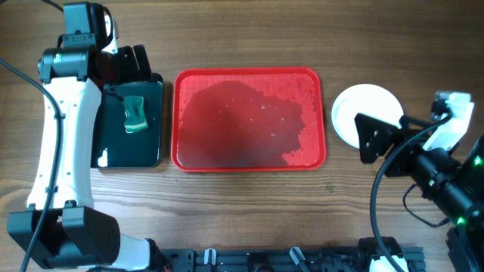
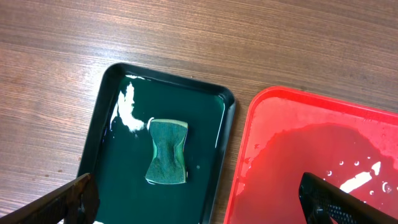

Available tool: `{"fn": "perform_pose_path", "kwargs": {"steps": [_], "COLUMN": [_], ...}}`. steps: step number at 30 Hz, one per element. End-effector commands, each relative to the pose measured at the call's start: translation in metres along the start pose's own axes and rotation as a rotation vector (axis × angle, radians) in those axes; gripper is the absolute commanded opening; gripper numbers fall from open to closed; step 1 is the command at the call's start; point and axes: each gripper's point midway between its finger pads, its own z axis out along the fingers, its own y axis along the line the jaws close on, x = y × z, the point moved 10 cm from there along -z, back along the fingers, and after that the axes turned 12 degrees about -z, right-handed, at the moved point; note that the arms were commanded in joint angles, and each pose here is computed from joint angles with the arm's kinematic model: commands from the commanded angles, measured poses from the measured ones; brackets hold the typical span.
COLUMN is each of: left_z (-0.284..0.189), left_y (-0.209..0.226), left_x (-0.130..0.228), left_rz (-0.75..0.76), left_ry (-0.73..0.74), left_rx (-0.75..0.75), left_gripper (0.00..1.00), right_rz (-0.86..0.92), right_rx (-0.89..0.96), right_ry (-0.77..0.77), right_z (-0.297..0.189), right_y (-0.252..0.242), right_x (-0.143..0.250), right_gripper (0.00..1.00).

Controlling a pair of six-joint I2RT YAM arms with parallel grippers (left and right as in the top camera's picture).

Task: Clean dirty plates on tray and stack at the side

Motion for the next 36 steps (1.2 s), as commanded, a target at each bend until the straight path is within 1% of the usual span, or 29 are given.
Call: {"fn": "perform_pose_path", "kwargs": {"steps": [1,3,4,5,7,11,14,16,18,34,36], "left_z": [0.002,0.002,0.002,0.002,0.002,0.002,0.002,0.002,0.002,0.002,-0.01], "left_y": [0.0,0.0,0.0,0.0,0.0,0.0,0.0,0.0,0.0,0.0,-0.004], "left_x": [0.0,0.0,0.0,0.0,0.0,0.0,0.0,0.0,0.0,0.0,0.001], "left_rz": [-0.001,-0.001,-0.001,-0.001,-0.001,-0.001,-0.001,-0.001,-0.001,-0.001,0.009], "left_ry": [0.007,0.007,0.007,0.007,0.007,0.007,0.007,0.007,0.007,0.007,-0.018], "left_rx": [0.007,0.007,0.007,0.007,0.007,0.007,0.007,0.007,0.007,0.007,0.018], "left_gripper": [1.0,1.0,1.0,1.0,1.0,1.0,1.0,1.0,1.0,1.0,1.0], "right_rz": [-0.153,-0.281,-0.32,-0.34,-0.367,-0.403,-0.427,-0.419,-0.394,-0.392,-0.392], "right_rx": [0.077,0.081,0.08,0.082,0.083,0.075,0.052,0.055,0.073,0.076,0.076], "right_ry": [-0.097,-0.198,-0.249,-0.288,-0.391,-0.52,-0.597,-0.559,-0.471,-0.469,-0.469], "right_z": [0.012,0.023,0.026,0.029,0.039,0.067,0.088,0.101,0.107,0.108,0.108], "right_y": [-0.009,-0.014,-0.016,-0.018,-0.027,-0.043,-0.052,-0.058,-0.062,-0.063,-0.063], "right_x": [-0.003,0.009,0.023,0.035,0.073,0.14,0.179,0.194,0.204,0.204,0.204], "right_gripper": [1.0,1.0,1.0,1.0,1.0,1.0,1.0,1.0,1.0,1.0,1.0]}}
